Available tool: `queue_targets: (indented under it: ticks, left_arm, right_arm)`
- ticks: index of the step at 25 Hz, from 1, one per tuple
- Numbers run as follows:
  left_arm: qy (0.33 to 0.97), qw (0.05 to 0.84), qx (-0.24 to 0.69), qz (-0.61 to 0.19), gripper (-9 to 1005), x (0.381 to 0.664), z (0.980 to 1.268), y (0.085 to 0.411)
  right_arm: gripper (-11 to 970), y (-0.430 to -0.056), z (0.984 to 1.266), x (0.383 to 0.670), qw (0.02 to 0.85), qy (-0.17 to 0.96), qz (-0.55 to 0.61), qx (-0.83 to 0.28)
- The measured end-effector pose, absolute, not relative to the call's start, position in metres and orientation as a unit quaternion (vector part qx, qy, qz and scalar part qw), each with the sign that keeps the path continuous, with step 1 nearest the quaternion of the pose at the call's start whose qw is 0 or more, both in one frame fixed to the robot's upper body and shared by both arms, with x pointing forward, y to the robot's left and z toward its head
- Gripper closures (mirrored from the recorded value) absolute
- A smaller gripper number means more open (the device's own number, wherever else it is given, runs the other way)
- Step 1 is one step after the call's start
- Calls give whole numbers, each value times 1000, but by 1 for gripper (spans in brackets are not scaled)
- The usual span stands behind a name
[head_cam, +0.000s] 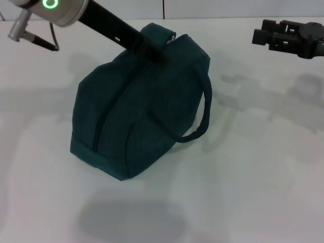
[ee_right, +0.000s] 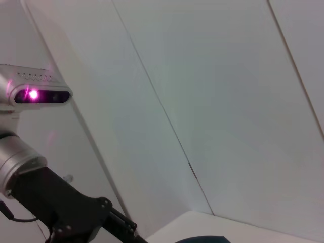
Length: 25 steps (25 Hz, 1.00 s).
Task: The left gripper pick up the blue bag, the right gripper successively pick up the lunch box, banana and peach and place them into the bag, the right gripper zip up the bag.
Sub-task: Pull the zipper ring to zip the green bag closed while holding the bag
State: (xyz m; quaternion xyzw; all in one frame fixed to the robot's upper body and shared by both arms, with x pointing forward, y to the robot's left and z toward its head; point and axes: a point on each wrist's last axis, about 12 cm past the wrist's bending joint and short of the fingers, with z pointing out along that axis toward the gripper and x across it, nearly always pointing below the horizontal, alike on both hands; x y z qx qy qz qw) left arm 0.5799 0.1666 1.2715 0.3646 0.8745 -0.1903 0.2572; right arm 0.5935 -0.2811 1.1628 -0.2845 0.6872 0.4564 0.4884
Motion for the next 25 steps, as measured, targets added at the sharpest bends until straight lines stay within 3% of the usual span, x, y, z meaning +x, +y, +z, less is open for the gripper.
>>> queue_targets:
  ticks: [12, 23, 25]
  left_arm:
    - [871, 247, 390, -166, 377, 571, 1267, 159]
    - [870, 245, 403, -147, 621, 566, 1259, 161]
    - [870, 244, 404, -141, 829, 565, 1258, 160]
  right_arm:
    - [279, -282, 1163, 594, 492, 685, 454, -286]
    - [280, -282, 1162, 592, 491, 684, 457, -286]
    - [279, -282, 1161, 591, 490, 685, 458, -285]
